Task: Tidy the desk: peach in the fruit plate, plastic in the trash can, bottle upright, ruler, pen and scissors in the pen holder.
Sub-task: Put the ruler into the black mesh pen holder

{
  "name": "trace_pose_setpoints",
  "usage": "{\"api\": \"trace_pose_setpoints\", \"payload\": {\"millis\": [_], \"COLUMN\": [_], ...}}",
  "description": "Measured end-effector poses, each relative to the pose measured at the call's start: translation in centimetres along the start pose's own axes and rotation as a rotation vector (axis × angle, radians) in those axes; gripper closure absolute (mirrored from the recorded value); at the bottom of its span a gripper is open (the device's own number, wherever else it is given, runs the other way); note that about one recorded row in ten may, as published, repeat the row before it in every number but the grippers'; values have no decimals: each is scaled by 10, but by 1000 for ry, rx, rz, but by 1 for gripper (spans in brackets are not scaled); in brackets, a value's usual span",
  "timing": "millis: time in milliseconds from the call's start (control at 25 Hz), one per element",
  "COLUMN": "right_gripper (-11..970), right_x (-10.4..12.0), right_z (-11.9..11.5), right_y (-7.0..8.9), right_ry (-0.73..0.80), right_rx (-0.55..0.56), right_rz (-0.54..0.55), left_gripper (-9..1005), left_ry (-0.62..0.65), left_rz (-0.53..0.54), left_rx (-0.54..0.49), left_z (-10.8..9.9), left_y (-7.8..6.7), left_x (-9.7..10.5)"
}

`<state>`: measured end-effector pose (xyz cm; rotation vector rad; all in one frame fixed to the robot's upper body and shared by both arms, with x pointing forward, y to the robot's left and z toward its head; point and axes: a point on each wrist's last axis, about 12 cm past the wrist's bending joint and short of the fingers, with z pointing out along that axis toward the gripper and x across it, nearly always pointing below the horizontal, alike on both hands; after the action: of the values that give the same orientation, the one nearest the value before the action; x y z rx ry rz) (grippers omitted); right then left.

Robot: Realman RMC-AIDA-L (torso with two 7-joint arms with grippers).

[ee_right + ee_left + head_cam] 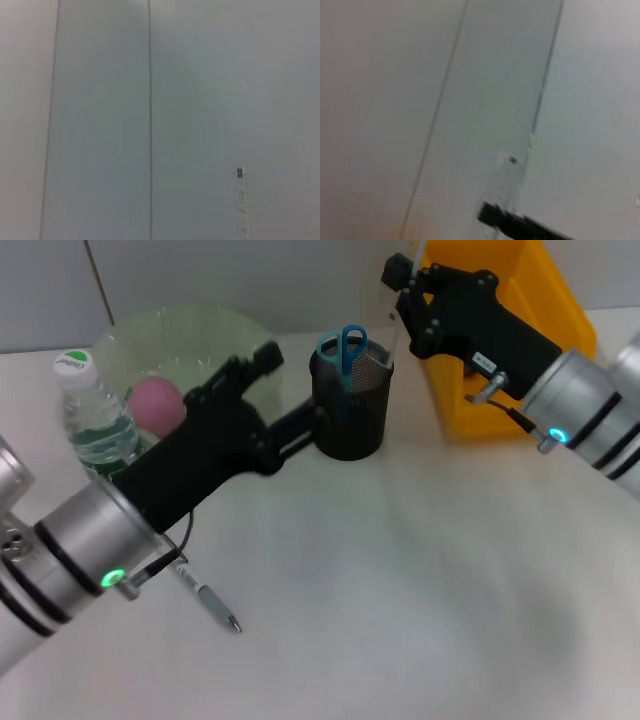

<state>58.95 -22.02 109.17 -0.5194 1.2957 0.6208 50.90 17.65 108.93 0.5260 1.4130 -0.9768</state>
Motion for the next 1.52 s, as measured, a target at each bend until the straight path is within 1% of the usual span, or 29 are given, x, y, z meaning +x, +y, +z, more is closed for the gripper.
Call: {"api": "trace_pose_setpoints", "payload": {"millis": [80, 160, 320, 520, 560, 640, 680, 920, 960, 1520], "right_gripper": [931, 929, 927, 924, 923, 922, 921, 917, 917, 908], "right_x": [1, 1, 4, 6, 8, 9, 10, 16, 19, 27], "right_z": [6, 8, 18, 23, 28, 30, 35, 42, 42, 37], "right_y": [-2, -3, -5, -4, -3, -2, 0, 2, 3, 5], "right_ry": [25, 33, 84, 108, 127, 136, 152, 204, 226, 259], "right_rx": [12, 15, 24, 26, 27, 25, 20, 30, 38, 52], "right_rz": [-6, -8, -17, -17, -14, -12, -9, -9, -16, 3], "left_gripper": [146, 146, 147, 148, 149, 149, 149, 150, 151, 153], "left_ry": [53, 77, 149, 177, 189, 189, 210, 208, 190, 183], "left_rz": [-14, -19, -62, -68, -71, -71, -80, -84, -91, -87], "left_rx": [27, 40, 50, 68, 82, 82, 106, 114, 122, 141], "left_z": [-7, -10, -20, -23, -24, -24, -25, -25, -24, -24], "left_y": [5, 6, 14, 16, 17, 17, 18, 18, 17, 16], "left_x": [-2, -2, -3, -4, -5, -5, -7, -8, -10, -12]}}
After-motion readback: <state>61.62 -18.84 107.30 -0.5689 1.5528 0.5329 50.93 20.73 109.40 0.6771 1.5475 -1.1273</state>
